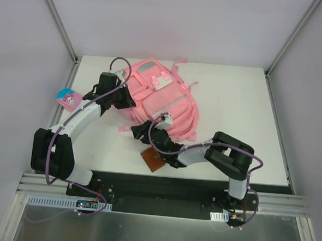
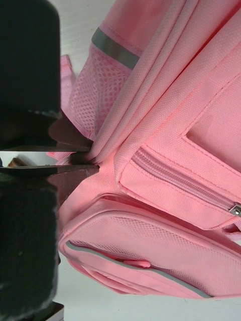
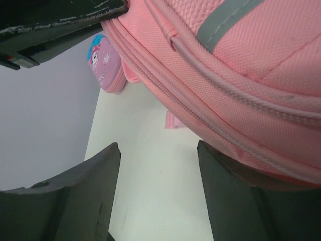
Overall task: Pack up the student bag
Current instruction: Zip the student bag at the center of the board.
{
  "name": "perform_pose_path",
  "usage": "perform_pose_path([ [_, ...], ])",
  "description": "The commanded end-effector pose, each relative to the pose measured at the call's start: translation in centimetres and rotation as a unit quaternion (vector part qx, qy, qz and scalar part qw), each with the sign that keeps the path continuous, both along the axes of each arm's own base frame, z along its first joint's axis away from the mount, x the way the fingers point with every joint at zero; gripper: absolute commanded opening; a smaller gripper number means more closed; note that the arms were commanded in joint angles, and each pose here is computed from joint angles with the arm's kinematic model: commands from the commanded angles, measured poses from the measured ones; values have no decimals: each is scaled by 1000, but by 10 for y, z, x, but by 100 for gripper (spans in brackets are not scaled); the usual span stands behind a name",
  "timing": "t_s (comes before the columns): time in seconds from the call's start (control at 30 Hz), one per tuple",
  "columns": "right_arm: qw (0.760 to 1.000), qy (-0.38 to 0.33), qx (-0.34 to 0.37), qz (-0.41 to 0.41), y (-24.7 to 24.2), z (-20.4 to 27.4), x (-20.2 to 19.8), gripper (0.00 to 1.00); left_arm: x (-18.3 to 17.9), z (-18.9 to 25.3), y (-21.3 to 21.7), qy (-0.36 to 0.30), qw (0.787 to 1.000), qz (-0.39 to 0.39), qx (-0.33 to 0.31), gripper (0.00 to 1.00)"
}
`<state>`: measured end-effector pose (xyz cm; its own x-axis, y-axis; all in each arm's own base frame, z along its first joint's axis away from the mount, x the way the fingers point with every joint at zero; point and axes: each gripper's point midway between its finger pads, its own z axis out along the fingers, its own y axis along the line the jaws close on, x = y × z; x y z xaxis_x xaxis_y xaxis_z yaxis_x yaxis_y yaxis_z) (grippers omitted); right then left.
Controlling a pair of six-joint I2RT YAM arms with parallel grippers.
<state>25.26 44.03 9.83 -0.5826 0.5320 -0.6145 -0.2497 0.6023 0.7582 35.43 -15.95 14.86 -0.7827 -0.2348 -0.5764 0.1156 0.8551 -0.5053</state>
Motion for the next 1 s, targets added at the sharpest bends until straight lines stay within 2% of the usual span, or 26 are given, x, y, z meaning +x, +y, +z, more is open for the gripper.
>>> perform_pose_path([
  [0.0, 996, 21, 24, -82, -2, -3, 21, 66, -3, 47, -11, -58, 997, -48, -21, 0],
  [0.13, 991, 25, 3, -134, -10, -13, 32, 63, -2, 50, -12, -59, 997, -49, -24, 0],
  [0.6, 973, -27, -54, -224, -20, -25, 76, 56, -3, 57, -15, -61, 996, -54, -33, 0],
  [0.8, 967, -43, -48, -246, -29, -13, 93, 41, -4, 54, -16, -57, 996, -57, -35, 0],
  [0.9, 969, -45, -45, -241, -28, -13, 97, 39, -5, 55, -16, -58, 996, -57, -35, 0],
  [0.97, 971, -46, -44, -230, -26, -14, 96, 28, -6, 55, -16, -58, 996, -58, -36, 0],
])
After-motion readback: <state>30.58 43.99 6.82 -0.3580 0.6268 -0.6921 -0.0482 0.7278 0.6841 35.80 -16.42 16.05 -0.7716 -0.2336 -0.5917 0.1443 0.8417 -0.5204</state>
